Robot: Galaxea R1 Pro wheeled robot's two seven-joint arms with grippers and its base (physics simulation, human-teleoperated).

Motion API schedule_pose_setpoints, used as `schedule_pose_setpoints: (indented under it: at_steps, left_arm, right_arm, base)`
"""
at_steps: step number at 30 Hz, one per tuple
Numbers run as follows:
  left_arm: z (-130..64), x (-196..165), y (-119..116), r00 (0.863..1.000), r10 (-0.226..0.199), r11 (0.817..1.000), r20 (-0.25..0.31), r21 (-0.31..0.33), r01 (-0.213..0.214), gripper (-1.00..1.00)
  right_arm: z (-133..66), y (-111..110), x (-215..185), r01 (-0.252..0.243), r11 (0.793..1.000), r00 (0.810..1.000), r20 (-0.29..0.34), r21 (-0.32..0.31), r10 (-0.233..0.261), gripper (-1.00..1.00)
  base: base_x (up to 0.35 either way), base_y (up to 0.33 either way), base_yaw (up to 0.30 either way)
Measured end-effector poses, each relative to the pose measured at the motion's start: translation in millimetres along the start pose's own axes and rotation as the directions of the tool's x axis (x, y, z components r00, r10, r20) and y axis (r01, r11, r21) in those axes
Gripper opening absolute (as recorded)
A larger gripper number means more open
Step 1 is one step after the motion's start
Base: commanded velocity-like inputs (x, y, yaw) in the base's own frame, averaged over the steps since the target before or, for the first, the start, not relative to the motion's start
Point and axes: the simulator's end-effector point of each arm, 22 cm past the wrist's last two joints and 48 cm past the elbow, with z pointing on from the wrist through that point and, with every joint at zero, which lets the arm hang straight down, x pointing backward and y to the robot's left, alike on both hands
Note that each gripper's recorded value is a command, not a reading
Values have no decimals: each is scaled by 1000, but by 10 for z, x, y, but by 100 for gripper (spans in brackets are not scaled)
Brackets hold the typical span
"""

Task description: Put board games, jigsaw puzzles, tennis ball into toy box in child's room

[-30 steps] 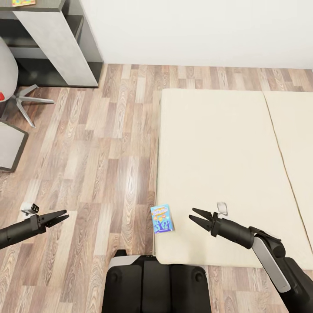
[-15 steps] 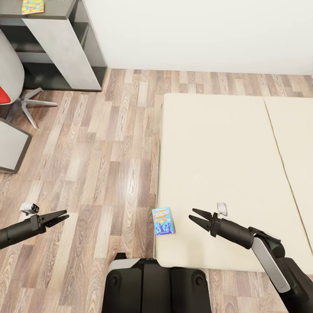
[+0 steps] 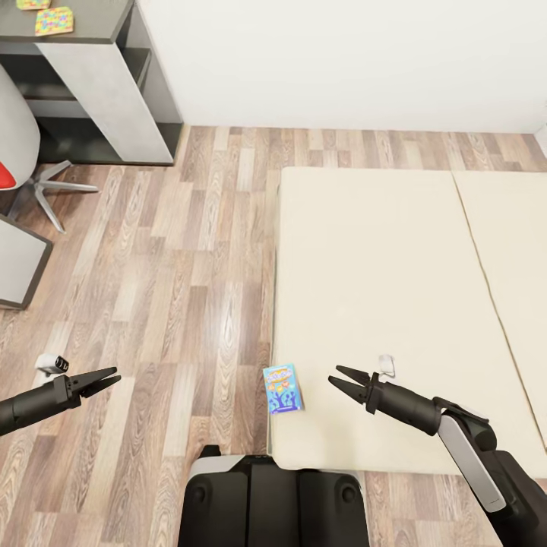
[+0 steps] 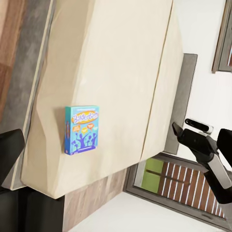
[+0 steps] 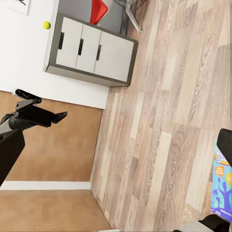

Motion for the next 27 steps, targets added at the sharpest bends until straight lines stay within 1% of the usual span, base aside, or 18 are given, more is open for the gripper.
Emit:
schedule_pose_setpoints:
  at_steps: [10, 19, 27]
  left_arm:
    - [-3, -5, -7, 1000, 2, 1000, 1, 0, -2, 100]
    - [-14, -22, -42, 1000, 9, 1000, 4, 3, -9, 100]
    - [-24, -39, -83, 1000, 16, 1000, 7, 7, -16, 100]
  right_arm:
    - [3, 0, -1, 1, 1000, 1000, -1, 3, -1, 100]
    - [5, 25, -25, 9, 1000, 1000, 2, 4, -9, 100]
    - [5, 49, -61, 17, 1000, 1000, 8, 7, -17, 100]
  base:
    - [0, 0, -19]
    - [0, 0, -123]
    - [0, 0, -37]
